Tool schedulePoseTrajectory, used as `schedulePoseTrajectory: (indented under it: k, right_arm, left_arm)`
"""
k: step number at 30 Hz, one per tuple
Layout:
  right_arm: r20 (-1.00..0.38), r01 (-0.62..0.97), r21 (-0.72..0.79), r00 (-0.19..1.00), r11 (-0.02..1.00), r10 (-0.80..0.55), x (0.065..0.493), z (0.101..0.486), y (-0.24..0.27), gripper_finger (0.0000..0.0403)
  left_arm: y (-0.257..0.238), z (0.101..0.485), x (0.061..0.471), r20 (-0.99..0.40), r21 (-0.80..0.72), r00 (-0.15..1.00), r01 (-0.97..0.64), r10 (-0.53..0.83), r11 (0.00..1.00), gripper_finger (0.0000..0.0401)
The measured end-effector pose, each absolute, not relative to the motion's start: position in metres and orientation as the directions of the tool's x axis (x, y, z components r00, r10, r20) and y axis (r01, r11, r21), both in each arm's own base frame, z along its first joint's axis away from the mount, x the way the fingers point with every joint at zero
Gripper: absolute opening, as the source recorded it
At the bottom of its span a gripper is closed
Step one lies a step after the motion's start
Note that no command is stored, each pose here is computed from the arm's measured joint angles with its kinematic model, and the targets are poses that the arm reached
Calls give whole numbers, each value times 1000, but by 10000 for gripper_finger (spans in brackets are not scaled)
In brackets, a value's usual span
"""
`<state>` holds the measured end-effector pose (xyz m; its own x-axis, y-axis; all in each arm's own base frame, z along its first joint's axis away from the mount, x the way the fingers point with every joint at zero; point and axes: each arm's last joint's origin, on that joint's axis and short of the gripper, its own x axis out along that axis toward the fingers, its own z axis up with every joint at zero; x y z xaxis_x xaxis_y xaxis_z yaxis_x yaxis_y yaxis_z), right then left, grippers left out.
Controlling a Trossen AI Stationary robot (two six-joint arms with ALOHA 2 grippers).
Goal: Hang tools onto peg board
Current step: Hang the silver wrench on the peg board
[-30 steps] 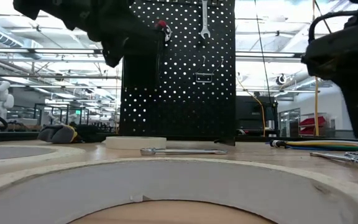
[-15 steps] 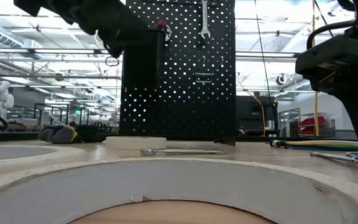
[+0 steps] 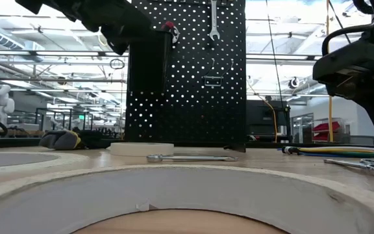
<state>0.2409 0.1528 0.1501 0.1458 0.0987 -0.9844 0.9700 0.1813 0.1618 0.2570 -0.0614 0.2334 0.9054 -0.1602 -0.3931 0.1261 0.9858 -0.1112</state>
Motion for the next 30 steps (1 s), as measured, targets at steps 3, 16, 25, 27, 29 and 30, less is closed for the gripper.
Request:
schedulePoseTrajectory:
  k: [3,16,25,27,29,30]
  right_arm:
    - [-984,968,164,148,191,96,241,150,153,134]
    - [-997,962,68,57,263,50,245,126,155,88]
    - [-996,952,-71,-54,296,-64,232,138,132,19]
    - [-997,954,-44,-22,296,-78,233,143,127,20]
    - [-995,955,-18,13,295,-101,233,149,123,13]
    - [-994,957,-4,28,291,-105,233,152,121,7]
  left_arm:
    - [-61,233,257,-393,-104,906,129,-160,986,121]
    - [-60,233,257,-393,-105,907,122,-154,987,121]
    - [-59,233,258,-393,-108,907,119,-152,987,121]
    - [-59,234,258,-391,-112,908,117,-152,987,121]
    - [-59,235,258,-380,-114,912,118,-152,987,121]
    - [-59,235,259,-373,-115,915,119,-154,986,121]
